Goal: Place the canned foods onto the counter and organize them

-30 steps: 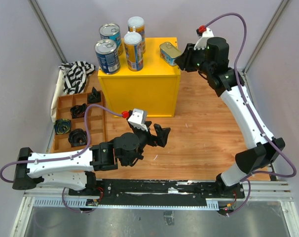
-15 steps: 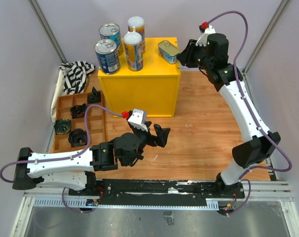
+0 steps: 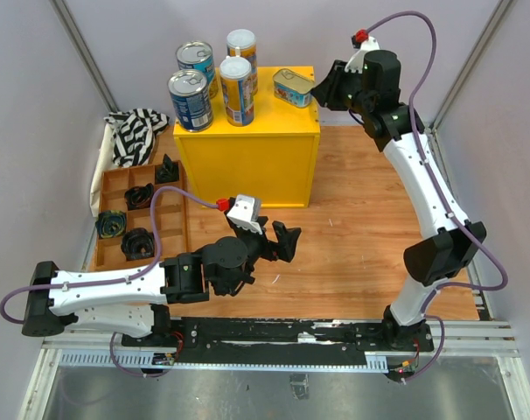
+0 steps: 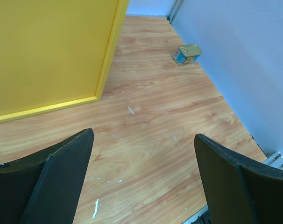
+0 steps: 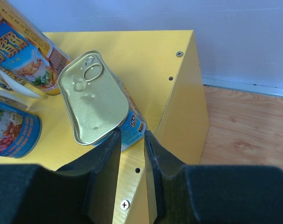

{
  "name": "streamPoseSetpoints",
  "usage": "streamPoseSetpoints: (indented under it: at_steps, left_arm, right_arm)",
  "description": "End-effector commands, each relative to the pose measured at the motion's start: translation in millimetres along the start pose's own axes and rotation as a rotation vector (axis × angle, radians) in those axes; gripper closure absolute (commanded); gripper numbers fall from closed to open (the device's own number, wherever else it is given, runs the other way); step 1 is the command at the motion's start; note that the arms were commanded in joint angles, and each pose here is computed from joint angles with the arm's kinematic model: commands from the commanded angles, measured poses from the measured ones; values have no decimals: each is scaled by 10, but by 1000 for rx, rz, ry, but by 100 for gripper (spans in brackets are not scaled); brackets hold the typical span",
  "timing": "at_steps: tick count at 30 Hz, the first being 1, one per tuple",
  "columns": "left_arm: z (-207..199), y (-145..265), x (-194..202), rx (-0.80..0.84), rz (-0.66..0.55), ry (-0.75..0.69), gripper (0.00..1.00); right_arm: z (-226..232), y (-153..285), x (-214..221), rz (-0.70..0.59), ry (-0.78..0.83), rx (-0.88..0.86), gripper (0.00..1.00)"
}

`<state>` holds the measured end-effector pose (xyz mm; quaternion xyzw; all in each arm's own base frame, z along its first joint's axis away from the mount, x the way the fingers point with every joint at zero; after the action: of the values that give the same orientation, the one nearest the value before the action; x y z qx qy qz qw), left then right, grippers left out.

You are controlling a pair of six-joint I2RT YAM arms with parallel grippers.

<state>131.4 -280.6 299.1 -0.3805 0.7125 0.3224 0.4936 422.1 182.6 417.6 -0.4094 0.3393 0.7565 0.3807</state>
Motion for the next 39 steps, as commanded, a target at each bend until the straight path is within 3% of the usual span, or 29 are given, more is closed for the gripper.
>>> streamPoseSetpoints:
  at_steps: [1, 16, 23, 30, 39]
  left_arm:
    - [43, 19, -101, -24, -46, 48, 7]
    - [89, 25, -68, -42, -44, 34, 7]
    - [90, 37, -89, -36, -49, 41, 7]
    - [23, 11, -123, -13, -50, 34, 7]
    - [-18, -4, -152, -1, -54, 30, 7]
  right_arm:
    - [-59, -38, -184, -49, -14, -1, 73]
    - [-263, -244, -373, -80, -12, 45, 73]
    - [-152, 124, -436, -94, 30, 48, 72]
    - [92, 490, -196, -53, 73, 3, 71]
    - [441, 519, 90, 21, 85, -95, 71]
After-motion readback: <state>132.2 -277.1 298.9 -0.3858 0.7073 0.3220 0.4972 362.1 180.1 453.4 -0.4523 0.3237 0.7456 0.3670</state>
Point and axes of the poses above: each gripper's point midway between its finger pads, its own y axis back along the fingers, its own z axis along the line the jaws close on, x = y × z, the point moved 6 cm from there along y, back along the fingers, and after that the axes turned 4 degrees about -y, right-handed, at the moved point
